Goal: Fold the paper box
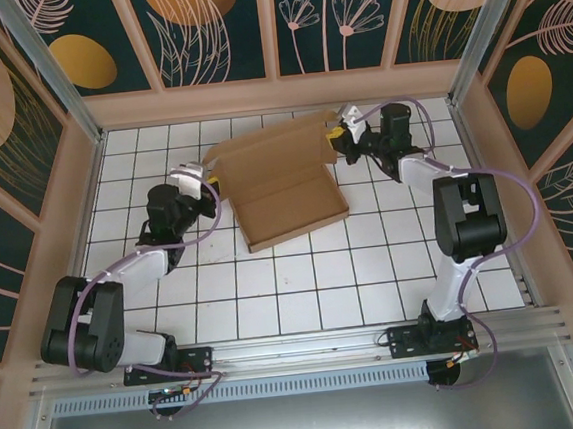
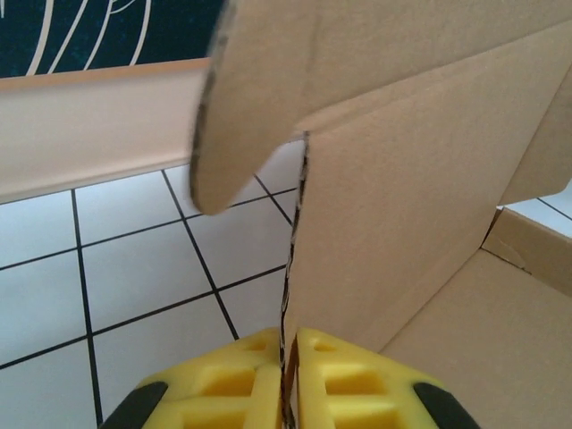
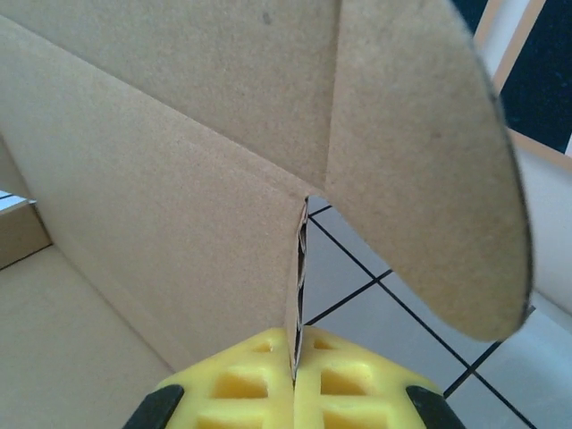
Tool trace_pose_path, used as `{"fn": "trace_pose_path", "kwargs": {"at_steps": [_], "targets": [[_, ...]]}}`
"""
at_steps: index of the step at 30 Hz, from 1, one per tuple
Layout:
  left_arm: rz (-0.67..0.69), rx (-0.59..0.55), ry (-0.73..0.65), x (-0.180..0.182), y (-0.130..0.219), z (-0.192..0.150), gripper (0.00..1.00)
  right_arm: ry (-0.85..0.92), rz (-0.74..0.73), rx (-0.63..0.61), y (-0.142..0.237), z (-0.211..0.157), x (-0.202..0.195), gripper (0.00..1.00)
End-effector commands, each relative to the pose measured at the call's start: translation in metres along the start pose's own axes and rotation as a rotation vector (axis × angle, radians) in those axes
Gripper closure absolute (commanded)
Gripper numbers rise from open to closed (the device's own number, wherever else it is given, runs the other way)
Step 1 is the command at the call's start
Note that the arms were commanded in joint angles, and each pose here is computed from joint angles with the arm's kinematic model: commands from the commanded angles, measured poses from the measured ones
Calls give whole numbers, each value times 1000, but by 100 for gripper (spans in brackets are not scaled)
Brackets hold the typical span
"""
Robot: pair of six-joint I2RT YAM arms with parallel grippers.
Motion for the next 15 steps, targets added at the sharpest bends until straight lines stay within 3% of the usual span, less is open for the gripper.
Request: {"fn": "trace_pose_path", "kwargs": {"at_steps": [1, 6, 10, 15], "targets": [[-18, -87, -20, 2, -6, 24, 91, -25, -43, -25, 6, 15, 17, 100], [-10, -127, 47, 4, -10, 34, 95, -123, -156, 15, 0, 18, 35, 100], [-7, -159, 160, 6, -12, 34, 96, -211, -327, 77, -17, 17, 48, 100], [26, -171, 240, 6, -16, 29, 95, -399, -616, -7, -30, 24, 60, 100]]}}
Point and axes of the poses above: each hand's point on the last joint's axis, 136 mm out from that joint toward the fingers, its own y axis back along the fingers, its own x axis along the line the jaws close on, z = x × y, the point moved 7 cm from there along y, back along the fingers, and after that the axes turned 4 degrees about -y, right-handed, at the moved point
